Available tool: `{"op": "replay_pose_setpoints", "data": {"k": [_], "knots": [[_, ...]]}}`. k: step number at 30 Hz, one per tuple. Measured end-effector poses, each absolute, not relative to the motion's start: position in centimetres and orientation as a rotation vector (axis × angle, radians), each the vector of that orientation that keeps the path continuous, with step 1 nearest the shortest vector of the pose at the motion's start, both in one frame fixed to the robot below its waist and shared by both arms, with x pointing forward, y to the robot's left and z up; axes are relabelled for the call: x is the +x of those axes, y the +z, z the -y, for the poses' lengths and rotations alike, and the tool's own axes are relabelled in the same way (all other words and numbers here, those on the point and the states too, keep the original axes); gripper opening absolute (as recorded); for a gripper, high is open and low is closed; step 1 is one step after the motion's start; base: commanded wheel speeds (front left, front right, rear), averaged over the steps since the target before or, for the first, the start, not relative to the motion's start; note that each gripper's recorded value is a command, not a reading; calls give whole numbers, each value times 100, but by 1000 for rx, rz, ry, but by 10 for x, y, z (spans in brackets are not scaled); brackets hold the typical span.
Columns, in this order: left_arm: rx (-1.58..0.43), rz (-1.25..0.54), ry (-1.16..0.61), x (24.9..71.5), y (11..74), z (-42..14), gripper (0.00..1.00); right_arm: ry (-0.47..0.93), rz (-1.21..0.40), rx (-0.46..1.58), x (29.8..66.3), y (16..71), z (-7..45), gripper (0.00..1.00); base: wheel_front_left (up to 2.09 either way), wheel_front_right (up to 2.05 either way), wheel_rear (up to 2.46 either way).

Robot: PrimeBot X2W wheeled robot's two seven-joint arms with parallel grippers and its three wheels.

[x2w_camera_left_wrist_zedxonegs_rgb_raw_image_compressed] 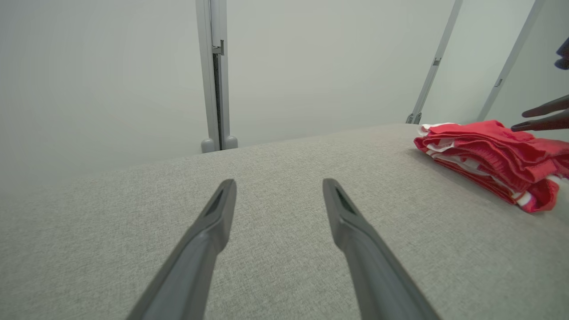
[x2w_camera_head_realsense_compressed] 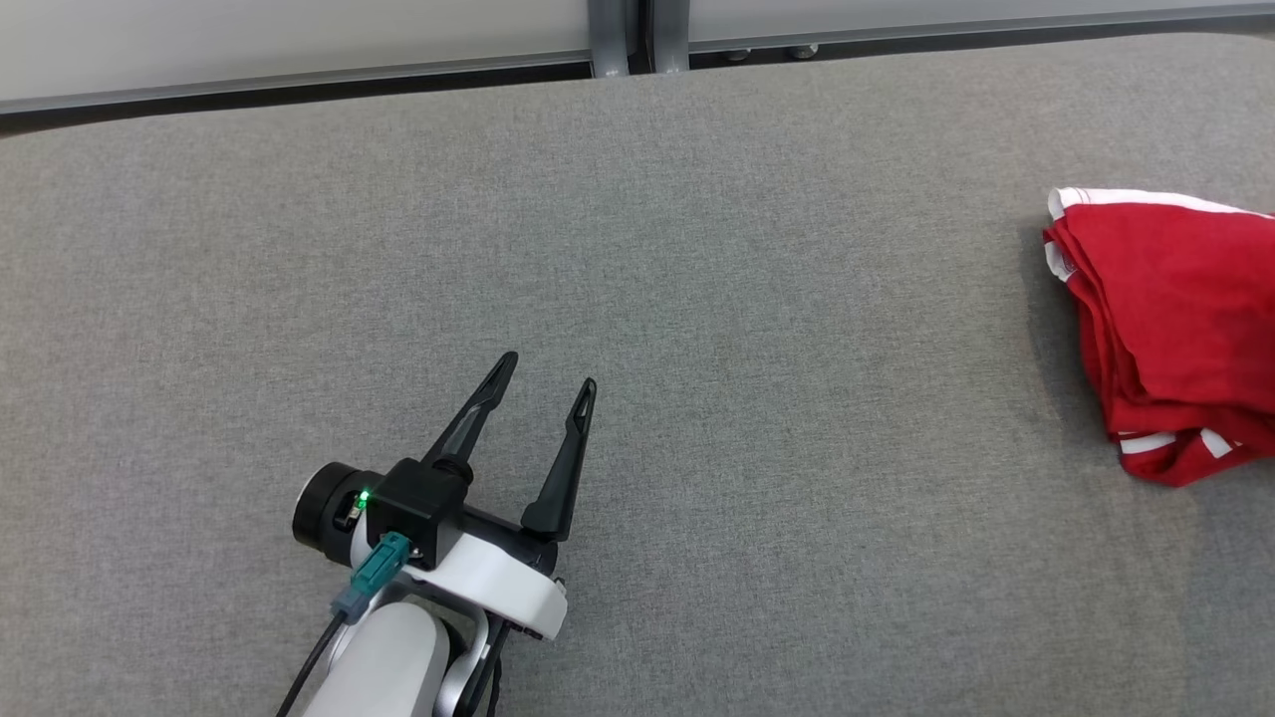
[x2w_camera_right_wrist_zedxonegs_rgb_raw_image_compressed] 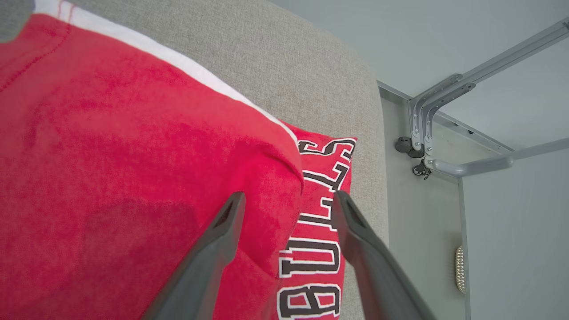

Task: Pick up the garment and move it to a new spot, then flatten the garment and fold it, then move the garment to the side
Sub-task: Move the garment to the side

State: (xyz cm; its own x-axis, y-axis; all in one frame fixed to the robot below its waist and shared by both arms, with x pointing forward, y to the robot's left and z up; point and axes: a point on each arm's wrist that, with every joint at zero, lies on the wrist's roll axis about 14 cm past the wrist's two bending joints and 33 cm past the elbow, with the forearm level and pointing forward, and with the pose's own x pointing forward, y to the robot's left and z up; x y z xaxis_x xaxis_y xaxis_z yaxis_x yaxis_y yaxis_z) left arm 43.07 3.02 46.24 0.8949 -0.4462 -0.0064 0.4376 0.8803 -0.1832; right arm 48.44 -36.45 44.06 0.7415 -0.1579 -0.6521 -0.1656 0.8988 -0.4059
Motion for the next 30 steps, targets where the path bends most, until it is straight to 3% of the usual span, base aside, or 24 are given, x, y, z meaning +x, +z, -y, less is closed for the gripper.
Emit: {"op": "replay_pose_setpoints", "data": {"k": [6, 13, 25, 30], "knots": [[-187, -24, -451, 427, 474, -32, 100, -34, -633, -477, 491, 466, 367, 100, 0, 0, 0], [-179, 26, -398, 421, 493, -50, 100, -3, -307, -344, 510, 526, 331, 100, 0, 0, 0], [-148, 153, -214, 401, 535, -118, 100, 106, 50, -160, 490, 602, 272, 100, 0, 0, 0], [-172, 169, -163, 386, 540, -137, 100, 131, 129, -60, 464, 597, 254, 100, 0, 0, 0]]}}
